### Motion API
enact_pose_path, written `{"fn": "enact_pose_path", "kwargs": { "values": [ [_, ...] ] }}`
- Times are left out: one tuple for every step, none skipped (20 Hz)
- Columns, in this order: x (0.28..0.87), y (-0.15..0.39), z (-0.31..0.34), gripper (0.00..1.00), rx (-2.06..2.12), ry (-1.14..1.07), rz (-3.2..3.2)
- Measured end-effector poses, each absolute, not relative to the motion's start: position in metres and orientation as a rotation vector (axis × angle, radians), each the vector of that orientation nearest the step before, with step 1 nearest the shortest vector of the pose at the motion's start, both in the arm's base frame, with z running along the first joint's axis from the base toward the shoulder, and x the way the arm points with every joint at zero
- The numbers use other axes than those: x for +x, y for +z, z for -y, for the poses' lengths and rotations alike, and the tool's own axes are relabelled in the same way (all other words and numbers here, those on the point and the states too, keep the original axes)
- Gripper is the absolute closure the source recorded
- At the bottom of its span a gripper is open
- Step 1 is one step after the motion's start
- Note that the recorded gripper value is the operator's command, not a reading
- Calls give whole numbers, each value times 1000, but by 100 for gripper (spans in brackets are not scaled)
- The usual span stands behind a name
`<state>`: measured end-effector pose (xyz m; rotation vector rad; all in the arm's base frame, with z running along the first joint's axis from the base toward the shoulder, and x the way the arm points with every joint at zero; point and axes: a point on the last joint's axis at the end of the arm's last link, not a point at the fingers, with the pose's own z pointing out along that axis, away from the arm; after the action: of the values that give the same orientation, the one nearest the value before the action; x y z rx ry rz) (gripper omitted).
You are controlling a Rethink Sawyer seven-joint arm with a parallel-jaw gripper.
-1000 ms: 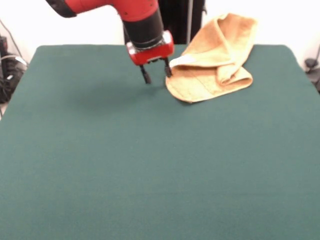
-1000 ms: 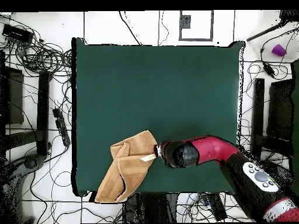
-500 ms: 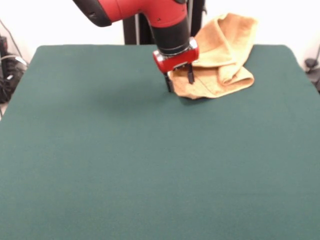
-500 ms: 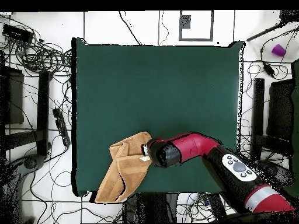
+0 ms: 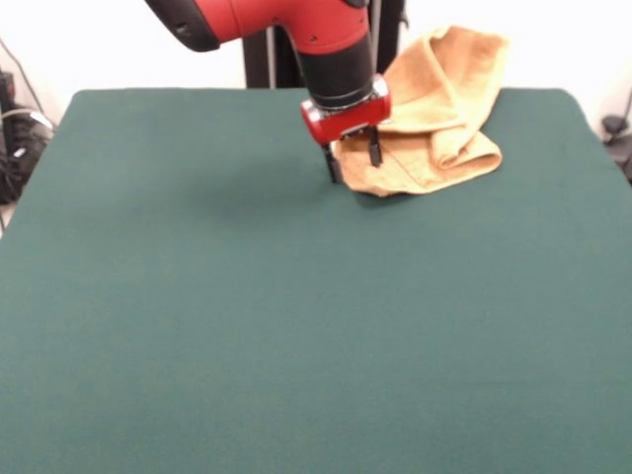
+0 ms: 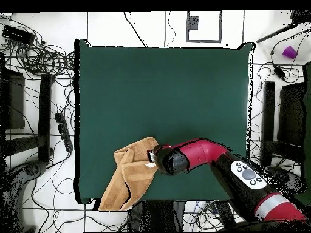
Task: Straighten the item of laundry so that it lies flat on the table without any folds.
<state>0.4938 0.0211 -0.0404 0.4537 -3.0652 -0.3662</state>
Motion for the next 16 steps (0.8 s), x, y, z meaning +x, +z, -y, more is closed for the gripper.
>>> {"fn": "enact_pose_path", "kwargs": {
  "values": [
    [494, -40, -21, 0, 451, -370, 3069],
    [493, -40, -20, 0, 449, -373, 3071],
    [493, -40, -20, 0, 448, -375, 3074],
    [493, -40, -20, 0, 446, -377, 3077],
    [492, -40, -20, 0, 446, -377, 3079],
    [492, -40, -20, 0, 446, -377, 3080],
    [492, -40, -20, 0, 447, -375, 3083],
    [491, -40, -20, 0, 449, -373, 3086],
    [491, -40, -21, 0, 450, -370, 3087],
    [491, -40, -21, 0, 451, -366, 3090],
    [491, -40, -21, 0, 451, -365, 3090],
    [491, -40, -21, 0, 449, -364, 3092],
    [491, -40, -21, 0, 446, -364, 3093],
    [491, -40, -21, 0, 442, -365, 3095],
    [491, -40, -21, 0, 437, -367, 3097],
    [491, -40, -21, 0, 431, -368, 3100]
  ]
}}
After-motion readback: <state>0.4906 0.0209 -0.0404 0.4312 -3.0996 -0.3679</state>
